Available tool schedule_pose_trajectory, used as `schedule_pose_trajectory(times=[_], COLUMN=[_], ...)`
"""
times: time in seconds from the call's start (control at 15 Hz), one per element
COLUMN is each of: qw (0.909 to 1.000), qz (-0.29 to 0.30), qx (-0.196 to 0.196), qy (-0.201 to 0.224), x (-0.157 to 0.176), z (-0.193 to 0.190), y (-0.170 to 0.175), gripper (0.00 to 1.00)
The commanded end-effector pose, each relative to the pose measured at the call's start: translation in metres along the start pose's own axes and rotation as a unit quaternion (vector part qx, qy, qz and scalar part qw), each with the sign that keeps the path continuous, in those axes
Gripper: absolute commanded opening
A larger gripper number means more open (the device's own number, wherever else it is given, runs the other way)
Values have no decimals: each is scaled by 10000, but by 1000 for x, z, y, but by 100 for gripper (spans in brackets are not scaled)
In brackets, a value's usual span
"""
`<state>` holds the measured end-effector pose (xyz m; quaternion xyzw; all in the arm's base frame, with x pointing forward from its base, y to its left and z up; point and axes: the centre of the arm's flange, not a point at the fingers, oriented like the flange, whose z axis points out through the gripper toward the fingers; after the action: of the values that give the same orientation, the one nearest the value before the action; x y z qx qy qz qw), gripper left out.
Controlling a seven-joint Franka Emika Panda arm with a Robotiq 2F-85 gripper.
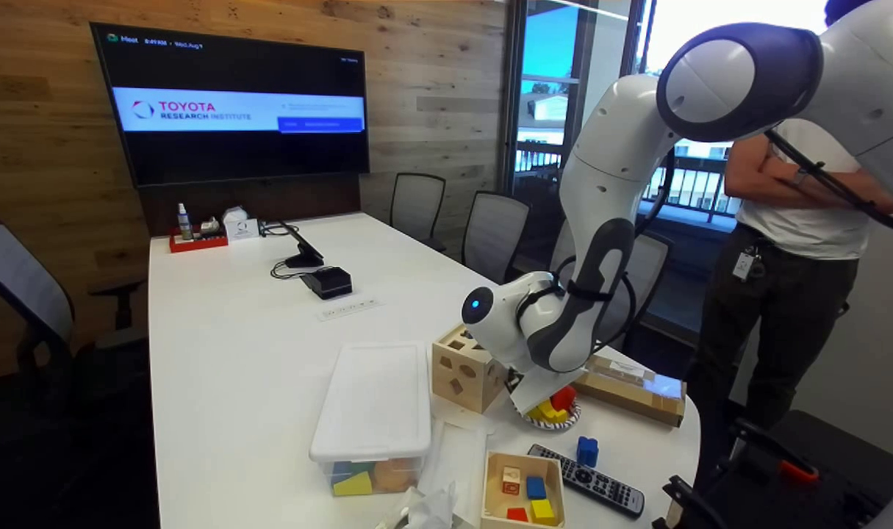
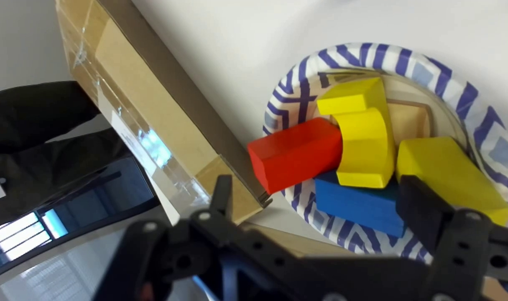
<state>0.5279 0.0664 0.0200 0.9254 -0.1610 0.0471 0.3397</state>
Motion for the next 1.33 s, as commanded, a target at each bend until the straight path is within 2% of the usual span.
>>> schedule_pose_trajectory(times=[0.0,0.2,0.47,0.8,0.93,1.0,1.07,1.27], qw=[9999,10000,9993,9987,9983,9977,9985,9984], qz=[45,54,69,367,273,170,336,279], qx=[-77,5,-148,21,-13,-131,3,-145], qy=[-96,-48,-334,-354,-511,-636,-443,-471], x=[6,1,16,31,29,24,22,23], z=[-2,0,5,-4,25,49,11,19], y=[-5,-2,-19,-6,-38,-65,-19,-32], gripper=[100,100,100,100,100,100,100,100])
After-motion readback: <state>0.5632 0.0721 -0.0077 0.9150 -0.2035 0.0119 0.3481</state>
